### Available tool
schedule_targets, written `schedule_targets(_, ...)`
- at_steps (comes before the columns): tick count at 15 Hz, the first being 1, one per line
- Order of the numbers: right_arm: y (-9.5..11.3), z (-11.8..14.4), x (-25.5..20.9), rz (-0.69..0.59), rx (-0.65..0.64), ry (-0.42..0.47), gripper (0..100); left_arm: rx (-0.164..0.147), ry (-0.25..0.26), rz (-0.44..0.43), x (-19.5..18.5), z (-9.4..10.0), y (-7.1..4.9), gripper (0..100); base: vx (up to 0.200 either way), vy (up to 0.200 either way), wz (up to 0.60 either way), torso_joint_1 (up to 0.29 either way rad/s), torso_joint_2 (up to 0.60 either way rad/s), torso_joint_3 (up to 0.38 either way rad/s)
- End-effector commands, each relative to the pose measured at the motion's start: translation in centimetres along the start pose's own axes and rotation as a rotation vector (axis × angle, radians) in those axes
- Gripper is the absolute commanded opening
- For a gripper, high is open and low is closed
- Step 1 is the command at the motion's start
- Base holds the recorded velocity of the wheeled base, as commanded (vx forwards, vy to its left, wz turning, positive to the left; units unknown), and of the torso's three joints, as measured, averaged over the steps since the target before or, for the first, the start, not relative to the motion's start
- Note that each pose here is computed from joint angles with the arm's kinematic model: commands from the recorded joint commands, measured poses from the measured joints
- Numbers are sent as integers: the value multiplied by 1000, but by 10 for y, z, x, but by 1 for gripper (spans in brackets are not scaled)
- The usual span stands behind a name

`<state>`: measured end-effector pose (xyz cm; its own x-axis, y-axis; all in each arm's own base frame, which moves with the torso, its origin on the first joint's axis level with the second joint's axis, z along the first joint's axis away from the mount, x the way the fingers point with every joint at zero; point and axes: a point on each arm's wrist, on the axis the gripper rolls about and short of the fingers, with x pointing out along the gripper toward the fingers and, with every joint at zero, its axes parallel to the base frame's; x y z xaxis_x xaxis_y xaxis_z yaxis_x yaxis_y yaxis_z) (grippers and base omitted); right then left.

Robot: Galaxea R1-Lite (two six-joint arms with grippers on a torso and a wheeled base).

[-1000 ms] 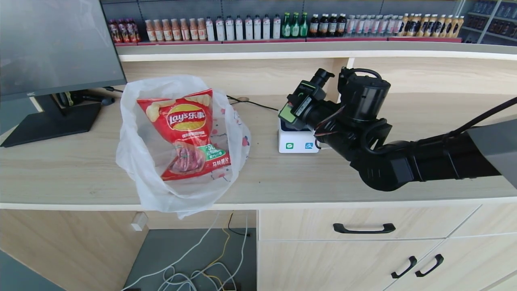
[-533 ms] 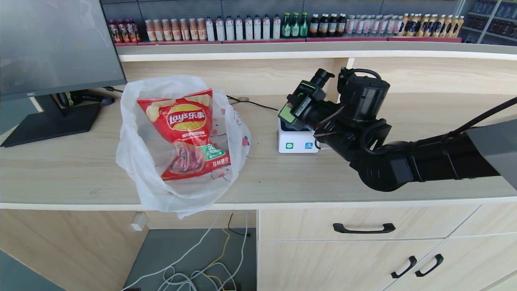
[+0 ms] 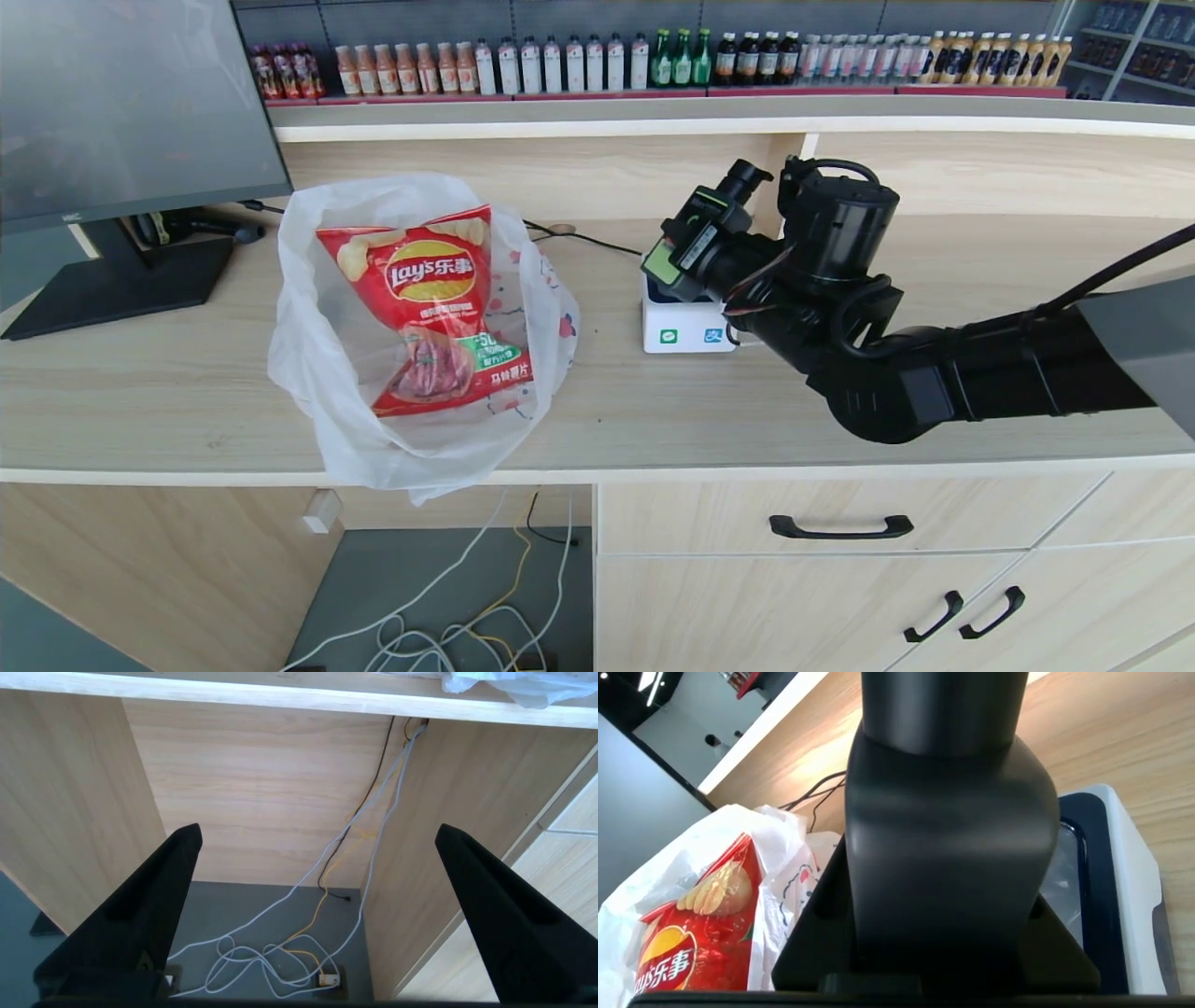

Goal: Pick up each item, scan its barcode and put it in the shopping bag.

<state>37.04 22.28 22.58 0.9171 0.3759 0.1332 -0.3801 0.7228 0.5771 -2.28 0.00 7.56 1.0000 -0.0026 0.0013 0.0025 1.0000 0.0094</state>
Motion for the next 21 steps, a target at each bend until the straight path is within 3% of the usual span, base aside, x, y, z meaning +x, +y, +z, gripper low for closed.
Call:
schedule_targets(1,4,2,-2,8,2,-3,0,0,0,1,0,0,0,100,0,0,0,0,0,0)
schedule_targets(5,9,10,-5,21,4,-22,0,0,0,-1,0,0,0,100,0,0,0,0,0,0)
schedule_targets(13,44,67,-66,140,-15,-191,0,0,0,-1,0,0,0,100,0,0,0,0,0,0)
schedule_targets(16,50,56,-96,250,-74,-327,0,0,0,-1,0,0,0,100,0,0,0,0,0,0)
schedule_targets(21,45,39,-130,300,-268,-430,0,0,0,-1,0,0,0,100,0,0,0,0,0,0)
